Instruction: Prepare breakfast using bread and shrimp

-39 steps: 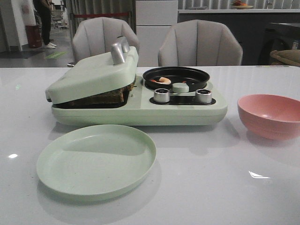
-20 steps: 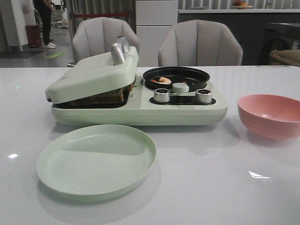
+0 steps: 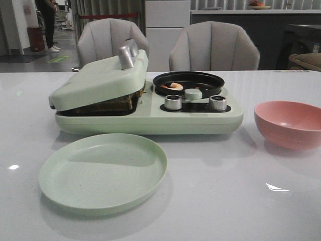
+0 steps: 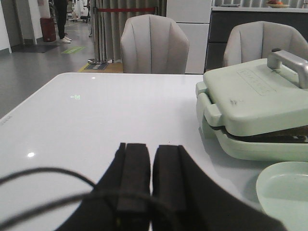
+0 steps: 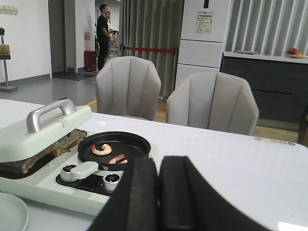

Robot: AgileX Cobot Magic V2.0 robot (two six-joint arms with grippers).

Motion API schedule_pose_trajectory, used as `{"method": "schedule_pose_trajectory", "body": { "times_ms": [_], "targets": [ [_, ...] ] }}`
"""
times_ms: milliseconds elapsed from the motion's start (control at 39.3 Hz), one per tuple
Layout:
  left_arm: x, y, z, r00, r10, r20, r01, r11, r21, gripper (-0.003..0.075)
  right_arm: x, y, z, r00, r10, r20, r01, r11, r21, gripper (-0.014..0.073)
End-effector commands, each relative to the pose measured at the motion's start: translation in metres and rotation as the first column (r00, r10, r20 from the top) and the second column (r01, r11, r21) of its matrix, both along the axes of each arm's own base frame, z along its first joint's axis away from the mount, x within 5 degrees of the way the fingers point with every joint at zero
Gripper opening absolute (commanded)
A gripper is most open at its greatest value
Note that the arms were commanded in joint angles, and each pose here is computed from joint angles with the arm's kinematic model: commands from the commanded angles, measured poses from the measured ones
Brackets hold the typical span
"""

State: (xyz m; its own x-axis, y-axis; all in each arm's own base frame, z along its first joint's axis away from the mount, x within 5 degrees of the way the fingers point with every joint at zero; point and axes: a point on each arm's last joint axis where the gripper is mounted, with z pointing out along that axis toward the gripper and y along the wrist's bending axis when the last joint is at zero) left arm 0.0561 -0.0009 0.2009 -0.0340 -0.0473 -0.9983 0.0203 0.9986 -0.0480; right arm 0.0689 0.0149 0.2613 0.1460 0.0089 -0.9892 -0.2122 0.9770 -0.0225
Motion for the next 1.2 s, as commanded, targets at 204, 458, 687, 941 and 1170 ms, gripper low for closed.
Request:
{"method": "schedule_pose_trajectory", "body": {
  "times_ms": [204,458,687,941,1170],
  "targets": [
    [0.0,-0.001,0.001,0.997,-0.005,0.076,0.006,1.0,-0.009,0.0114,-0.001,-0.001,0.017,0.994,-0.015,0.105,0.014,1.0,0.007,0.0134],
    [0.0,-0.001,0.001,0.997,-0.005,0.076,0.006,1.0,-0.009,0.0114,-0.002,-0.002,0.013,0.995,-0.025,0.092,0.024,1.0,0.003,0.0134],
    [0.0,-0.001,0.001,0.997,-0.005,0.076,0.006,1.0,-0.009,0.0114,-0.014,-0.007,-0.002,0.996,-0.074,0.053,0.075,0.997,-0.006,0.0134],
    [0.0,-0.001,0.001,0.997,-0.005,0.076,0.006,1.0,-0.009,0.0114,-0.02,-0.007,-0.028,0.995,-0.063,0.082,0.06,0.997,0.041,0.0134],
    [0.0,-0.001,0.001,0.997,-0.005,0.076,0.006,1.0,-0.009,0.0114,-0.017,-0.007,-0.043,0.999,-0.049,0.015,0.047,0.993,0.105,0.0134]
  ]
}}
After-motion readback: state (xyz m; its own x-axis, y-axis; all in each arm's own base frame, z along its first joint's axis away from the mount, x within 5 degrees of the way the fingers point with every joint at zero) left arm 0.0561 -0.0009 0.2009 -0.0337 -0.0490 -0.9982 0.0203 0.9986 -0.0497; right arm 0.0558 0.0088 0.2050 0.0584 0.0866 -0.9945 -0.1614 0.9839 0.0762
